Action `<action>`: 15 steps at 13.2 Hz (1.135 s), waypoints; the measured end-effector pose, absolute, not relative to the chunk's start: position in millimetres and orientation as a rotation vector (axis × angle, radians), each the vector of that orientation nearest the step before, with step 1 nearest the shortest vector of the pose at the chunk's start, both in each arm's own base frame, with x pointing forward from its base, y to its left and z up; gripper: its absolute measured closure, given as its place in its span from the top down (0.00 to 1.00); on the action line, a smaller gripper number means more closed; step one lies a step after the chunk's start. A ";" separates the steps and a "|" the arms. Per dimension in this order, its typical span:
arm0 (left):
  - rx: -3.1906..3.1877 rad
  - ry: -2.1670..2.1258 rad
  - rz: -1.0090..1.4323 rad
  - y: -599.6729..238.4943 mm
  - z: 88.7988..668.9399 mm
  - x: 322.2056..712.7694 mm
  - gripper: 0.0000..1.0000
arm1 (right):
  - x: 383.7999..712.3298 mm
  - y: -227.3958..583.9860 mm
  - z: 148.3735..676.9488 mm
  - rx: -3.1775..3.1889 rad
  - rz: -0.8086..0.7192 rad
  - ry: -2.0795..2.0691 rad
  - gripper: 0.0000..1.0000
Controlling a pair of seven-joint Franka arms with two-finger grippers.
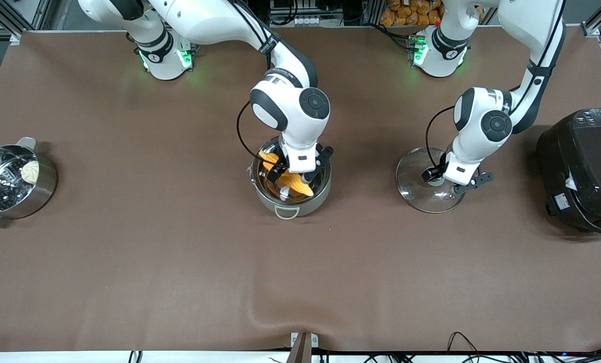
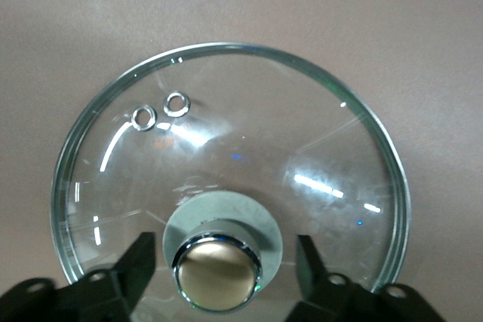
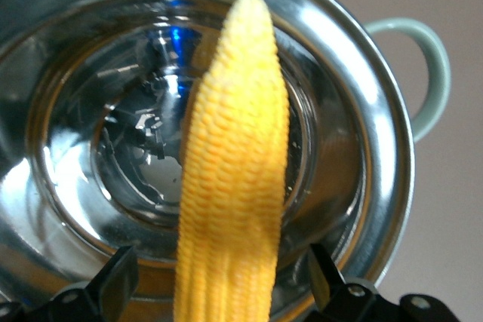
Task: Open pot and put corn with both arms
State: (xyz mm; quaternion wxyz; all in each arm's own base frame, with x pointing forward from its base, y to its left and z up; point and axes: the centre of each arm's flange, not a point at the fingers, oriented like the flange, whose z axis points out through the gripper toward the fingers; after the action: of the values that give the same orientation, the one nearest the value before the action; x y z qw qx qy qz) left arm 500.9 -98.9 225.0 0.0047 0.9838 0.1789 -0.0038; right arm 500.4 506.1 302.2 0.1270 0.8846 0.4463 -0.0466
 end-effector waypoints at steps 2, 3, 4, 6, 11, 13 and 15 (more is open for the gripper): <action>3.071 0.559 0.032 -100.6 235.9 511.1 1.00 | 516.5 491.0 315.3 2.603 -0.125 1.243 1.00; 3.061 0.558 0.068 -101.7 245.9 518.0 1.00 | 529.4 475.9 327.6 2.640 -0.132 1.193 1.00; 3.049 0.557 0.112 -102.6 259.7 525.2 1.00 | 545.7 454.8 343.0 2.694 -0.140 1.130 1.00; 3.018 0.561 0.210 -101.3 295.6 537.5 1.00 | 583.3 396.1 378.5 2.803 -0.150 0.978 1.00; 3.091 0.456 0.134 -74.4 421.6 565.2 1.00 | 640.2 255.5 427.8 2.916 -0.181 0.627 1.00; 3.116 0.344 0.152 -58.4 477.8 578.5 1.00 | 649.7 214.5 440.3 2.943 -0.175 0.538 1.00; 3.135 0.200 0.160 -48.4 513.7 584.1 1.00 | 652.2 173.1 454.8 2.974 -0.192 0.512 1.00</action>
State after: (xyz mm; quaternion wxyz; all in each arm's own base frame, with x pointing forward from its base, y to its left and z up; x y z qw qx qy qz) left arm 584.1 -48.4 513.7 -0.0018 0.9967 0.0637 0.0510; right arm 652.2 173.1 454.8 0.0591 0.9818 0.1689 -0.0635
